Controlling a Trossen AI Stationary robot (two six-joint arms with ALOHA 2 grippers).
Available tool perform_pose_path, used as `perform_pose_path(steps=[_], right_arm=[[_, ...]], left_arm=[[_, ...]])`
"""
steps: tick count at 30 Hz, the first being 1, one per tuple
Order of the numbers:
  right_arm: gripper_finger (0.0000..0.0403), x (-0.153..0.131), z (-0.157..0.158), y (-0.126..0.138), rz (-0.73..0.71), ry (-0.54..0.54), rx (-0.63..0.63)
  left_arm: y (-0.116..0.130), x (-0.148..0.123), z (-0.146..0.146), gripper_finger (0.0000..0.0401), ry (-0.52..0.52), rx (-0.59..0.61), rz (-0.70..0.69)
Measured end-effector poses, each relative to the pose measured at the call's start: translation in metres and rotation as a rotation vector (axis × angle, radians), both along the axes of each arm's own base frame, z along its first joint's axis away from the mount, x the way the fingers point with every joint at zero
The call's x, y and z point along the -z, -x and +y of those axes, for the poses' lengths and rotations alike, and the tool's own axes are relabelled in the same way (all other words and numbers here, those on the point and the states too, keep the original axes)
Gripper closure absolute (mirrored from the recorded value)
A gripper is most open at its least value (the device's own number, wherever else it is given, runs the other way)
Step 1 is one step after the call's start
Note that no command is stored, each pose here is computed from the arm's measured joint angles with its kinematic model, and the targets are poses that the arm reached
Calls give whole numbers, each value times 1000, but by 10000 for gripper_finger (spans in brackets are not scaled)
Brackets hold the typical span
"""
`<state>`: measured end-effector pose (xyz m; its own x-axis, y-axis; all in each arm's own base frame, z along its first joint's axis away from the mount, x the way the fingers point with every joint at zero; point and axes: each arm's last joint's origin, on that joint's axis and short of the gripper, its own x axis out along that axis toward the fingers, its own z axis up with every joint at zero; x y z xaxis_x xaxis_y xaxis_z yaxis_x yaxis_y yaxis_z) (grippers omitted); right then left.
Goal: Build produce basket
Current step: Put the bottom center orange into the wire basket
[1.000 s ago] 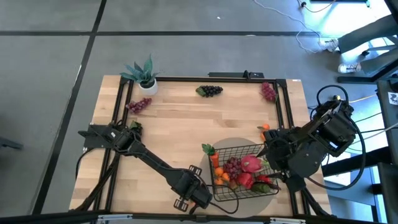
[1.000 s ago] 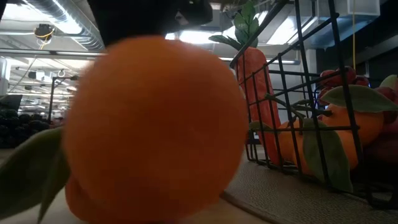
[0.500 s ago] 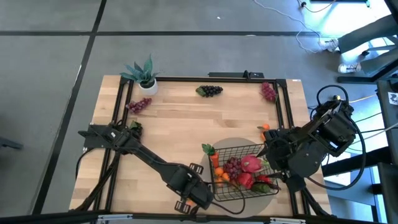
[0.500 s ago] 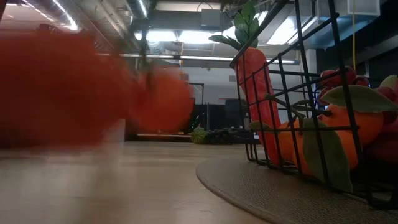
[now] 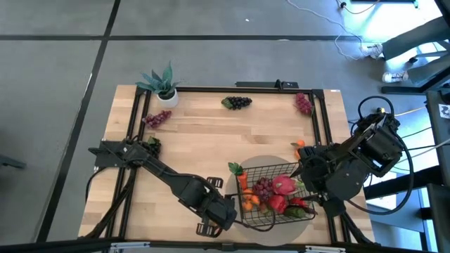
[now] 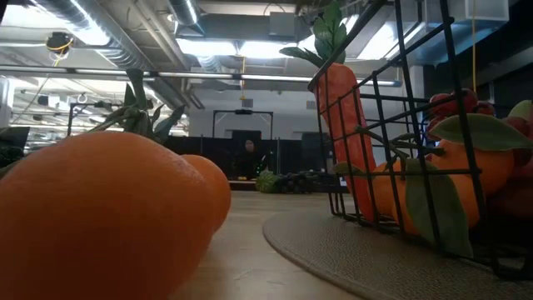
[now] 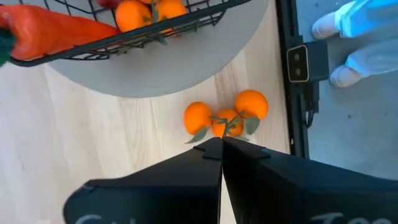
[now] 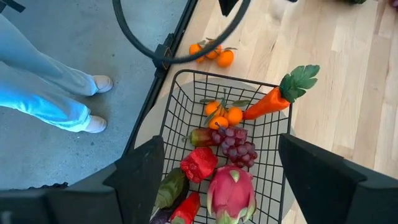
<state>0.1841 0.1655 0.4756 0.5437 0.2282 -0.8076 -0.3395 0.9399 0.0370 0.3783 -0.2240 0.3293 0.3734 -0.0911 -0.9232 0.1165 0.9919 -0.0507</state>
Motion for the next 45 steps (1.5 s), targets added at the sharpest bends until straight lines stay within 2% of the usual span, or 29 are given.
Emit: perform_pose_path(steps=[7, 12, 18, 23, 36, 45], right_arm=[[104, 0, 0, 0, 0, -2, 3], [104, 0, 0, 0, -4, 2, 7], [104, 0, 0, 0, -5, 1, 7], [104, 0, 0, 0, -5, 1, 7], [104, 0, 0, 0, -6, 4, 5], [104, 0, 0, 0, -6, 4, 5]], left_arm=[[-2, 3, 0, 393, 10, -4, 3], [-2, 3, 0, 359, 17, -24, 7], [-1, 17, -3, 322, -8, -19, 48], [3, 41, -10, 319, -48, 2, 110], [1, 87, -22, 319, -47, 24, 104], [1, 104, -21, 319, -53, 23, 113]])
